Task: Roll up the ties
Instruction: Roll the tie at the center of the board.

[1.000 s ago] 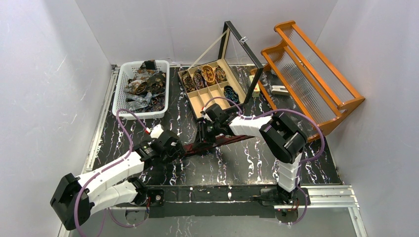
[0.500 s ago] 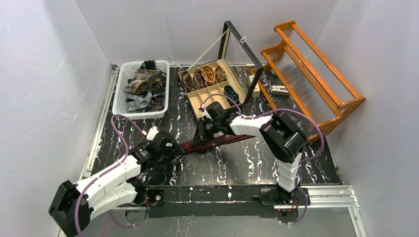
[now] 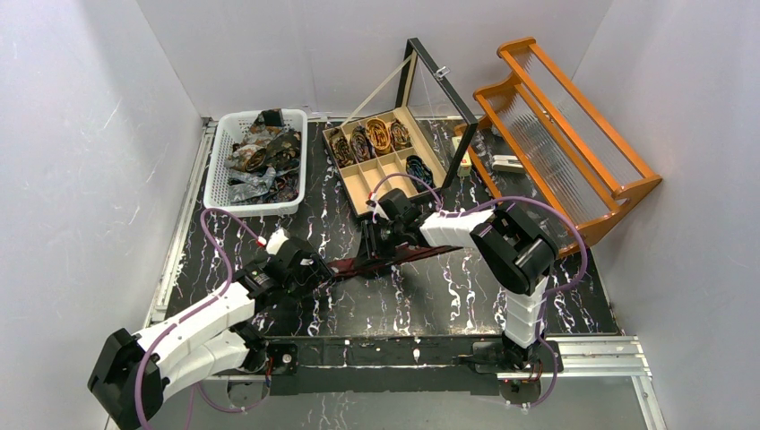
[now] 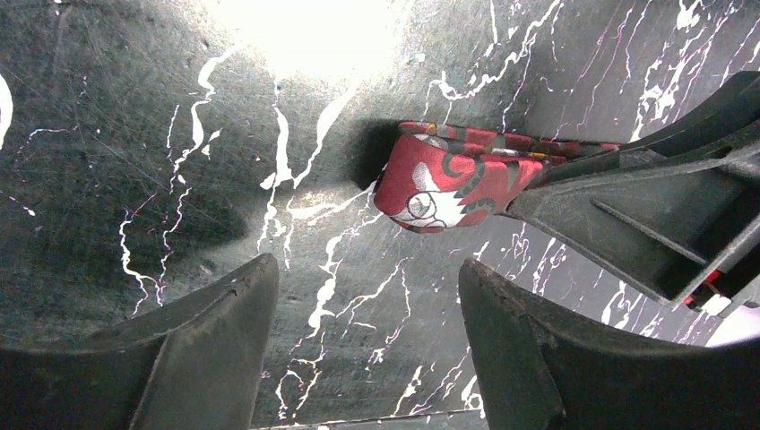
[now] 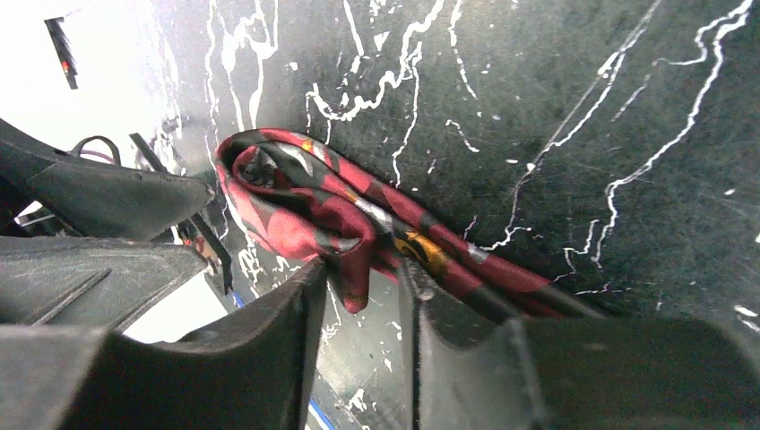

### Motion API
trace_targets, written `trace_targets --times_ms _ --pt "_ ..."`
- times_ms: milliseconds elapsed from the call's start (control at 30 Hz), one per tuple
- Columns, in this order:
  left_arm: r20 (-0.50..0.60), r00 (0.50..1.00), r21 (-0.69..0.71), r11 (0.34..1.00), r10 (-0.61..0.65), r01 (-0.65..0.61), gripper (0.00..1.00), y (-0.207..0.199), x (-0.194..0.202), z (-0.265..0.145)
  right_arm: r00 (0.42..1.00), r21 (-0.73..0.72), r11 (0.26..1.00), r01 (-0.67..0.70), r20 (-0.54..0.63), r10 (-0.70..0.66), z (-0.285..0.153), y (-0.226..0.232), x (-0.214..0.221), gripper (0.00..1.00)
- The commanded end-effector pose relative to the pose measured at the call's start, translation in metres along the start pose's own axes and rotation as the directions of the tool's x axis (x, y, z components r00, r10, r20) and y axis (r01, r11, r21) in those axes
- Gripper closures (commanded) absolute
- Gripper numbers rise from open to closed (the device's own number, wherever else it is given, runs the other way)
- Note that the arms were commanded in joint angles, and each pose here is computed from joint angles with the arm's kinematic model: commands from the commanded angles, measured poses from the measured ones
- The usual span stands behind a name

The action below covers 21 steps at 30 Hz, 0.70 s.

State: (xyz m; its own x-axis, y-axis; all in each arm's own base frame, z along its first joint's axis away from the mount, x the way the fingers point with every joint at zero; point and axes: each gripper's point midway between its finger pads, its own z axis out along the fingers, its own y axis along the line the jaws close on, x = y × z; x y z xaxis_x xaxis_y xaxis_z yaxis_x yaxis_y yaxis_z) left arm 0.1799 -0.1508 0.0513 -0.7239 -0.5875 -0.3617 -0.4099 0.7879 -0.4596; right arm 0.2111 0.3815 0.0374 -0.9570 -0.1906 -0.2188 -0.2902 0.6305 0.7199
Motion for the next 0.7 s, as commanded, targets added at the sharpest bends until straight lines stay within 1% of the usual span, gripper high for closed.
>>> trace_targets --times_ms 0,133,200,300,367,400,467,500,567,600,667 --pt "0.004 1.000 -0.012 1.000 -0.010 0.010 0.30 0.007 0.000 0.000 0.993 0.033 0.994 0.107 0.039 -0.109 -0.018 0.011 -0.017 0.52" --pt "0.021 1.000 -0.026 1.000 -0.008 0.008 0.30 0.010 -0.004 -0.004 0.978 0.094 0.978 0.187 0.079 -0.194 -0.040 0.013 -0.023 0.36" --pt "0.032 0.999 -0.047 0.999 0.002 0.000 0.30 0.014 -0.007 -0.007 0.956 0.109 0.958 0.264 0.100 -0.274 -0.051 0.017 -0.026 0.32" --pt "0.053 0.999 -0.069 0.998 0.012 -0.008 0.29 0.017 -0.013 -0.013 0.899 0.110 0.907 0.407 0.130 -0.419 -0.063 0.026 -0.034 0.30" --pt "0.067 0.998 -0.079 0.997 0.022 -0.017 0.29 0.018 -0.016 -0.017 0.834 0.085 0.849 0.522 0.157 -0.529 -0.063 0.036 -0.039 0.27" --pt "0.070 0.997 -0.090 0.996 0.027 -0.021 0.29 0.020 -0.017 -0.019 0.788 0.064 0.805 0.590 0.169 -0.592 -0.062 0.038 -0.036 0.25" --pt "0.078 0.996 -0.095 0.995 0.033 -0.025 0.29 0.021 -0.020 -0.022 0.636 0.055 0.665 0.745 0.240 -0.733 -0.058 0.044 -0.036 0.09" --pt "0.079 0.996 -0.097 0.995 0.035 -0.027 0.29 0.021 -0.020 -0.023 0.534 0.063 0.568 0.820 0.273 -0.800 -0.057 0.046 -0.035 0.06" --pt "0.079 0.996 -0.096 0.995 0.037 -0.029 0.28 0.022 -0.020 -0.025 0.356 0.093 0.405 0.909 0.330 -0.874 -0.054 0.054 -0.035 0.03" --pt "0.076 0.996 -0.098 0.995 0.037 -0.029 0.28 0.024 -0.019 -0.025 0.293 0.096 0.339 0.936 0.321 -0.901 -0.050 0.054 -0.033 0.03" --pt "0.076 0.997 -0.092 0.995 0.034 -0.027 0.28 0.025 -0.019 -0.026 0.192 0.071 0.221 0.973 0.289 -0.938 -0.041 0.054 -0.026 0.03"
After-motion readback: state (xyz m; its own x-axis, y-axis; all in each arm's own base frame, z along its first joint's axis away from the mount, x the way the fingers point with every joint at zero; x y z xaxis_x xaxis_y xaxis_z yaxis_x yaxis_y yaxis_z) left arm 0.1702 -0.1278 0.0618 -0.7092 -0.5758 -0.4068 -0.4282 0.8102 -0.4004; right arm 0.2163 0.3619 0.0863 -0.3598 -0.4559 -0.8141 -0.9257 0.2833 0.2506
